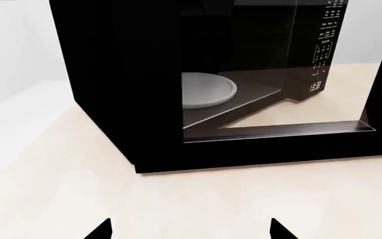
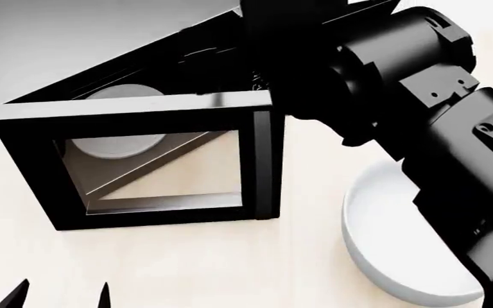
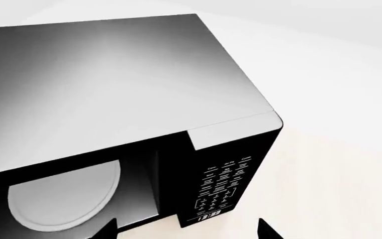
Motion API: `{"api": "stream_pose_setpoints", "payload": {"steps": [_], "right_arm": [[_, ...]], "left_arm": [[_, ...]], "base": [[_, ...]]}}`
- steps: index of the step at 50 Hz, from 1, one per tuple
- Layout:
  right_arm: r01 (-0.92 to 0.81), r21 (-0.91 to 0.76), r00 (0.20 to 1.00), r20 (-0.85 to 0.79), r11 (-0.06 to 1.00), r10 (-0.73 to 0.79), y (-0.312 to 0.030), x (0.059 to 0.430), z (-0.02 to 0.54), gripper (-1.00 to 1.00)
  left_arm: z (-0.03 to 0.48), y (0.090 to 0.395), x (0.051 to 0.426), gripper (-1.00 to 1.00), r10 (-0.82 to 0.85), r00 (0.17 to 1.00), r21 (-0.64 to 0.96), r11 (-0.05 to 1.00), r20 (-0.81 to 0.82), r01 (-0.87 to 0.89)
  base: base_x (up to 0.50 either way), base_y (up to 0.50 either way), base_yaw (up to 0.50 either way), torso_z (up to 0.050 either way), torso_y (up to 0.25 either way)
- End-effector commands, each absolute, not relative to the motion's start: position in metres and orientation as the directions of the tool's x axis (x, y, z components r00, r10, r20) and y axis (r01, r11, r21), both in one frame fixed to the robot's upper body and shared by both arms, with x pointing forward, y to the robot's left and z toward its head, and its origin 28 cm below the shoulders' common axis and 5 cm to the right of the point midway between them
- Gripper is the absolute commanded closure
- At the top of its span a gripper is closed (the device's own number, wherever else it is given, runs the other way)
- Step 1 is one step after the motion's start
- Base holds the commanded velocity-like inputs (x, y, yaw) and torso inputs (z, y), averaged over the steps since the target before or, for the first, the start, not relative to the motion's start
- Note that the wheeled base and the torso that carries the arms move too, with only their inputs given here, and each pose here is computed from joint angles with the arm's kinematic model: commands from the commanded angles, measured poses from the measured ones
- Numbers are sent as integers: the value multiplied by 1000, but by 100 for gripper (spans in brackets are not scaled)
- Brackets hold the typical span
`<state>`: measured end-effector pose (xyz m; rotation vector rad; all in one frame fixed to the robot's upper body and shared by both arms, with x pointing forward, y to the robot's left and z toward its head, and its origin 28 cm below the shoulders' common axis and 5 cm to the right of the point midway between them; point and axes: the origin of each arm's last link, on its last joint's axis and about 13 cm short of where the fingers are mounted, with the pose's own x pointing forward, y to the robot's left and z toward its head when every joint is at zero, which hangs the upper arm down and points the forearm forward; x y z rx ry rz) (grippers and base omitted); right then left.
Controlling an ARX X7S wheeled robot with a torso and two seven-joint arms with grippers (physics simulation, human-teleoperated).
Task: Open the microwave.
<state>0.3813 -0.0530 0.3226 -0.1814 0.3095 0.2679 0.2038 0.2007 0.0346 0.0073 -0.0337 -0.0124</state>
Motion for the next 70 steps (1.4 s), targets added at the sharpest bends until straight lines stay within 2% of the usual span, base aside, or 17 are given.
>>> {"api": "stream_pose_setpoints", "payload": {"steps": [1,70], "right_arm": [[-293,-130,909,-344,947,234,-53,382,314,-100],[-367,-89,862,-407,926,302,-57,363,289,-100]], "left_arm": [[36,200,204,-100,-14,999,12,1000,36,14],[38,196,204,-100,-23,999,14,1000,39,23]], "base": [[0,0,0,0,0],[0,0,0,0,0]]}}
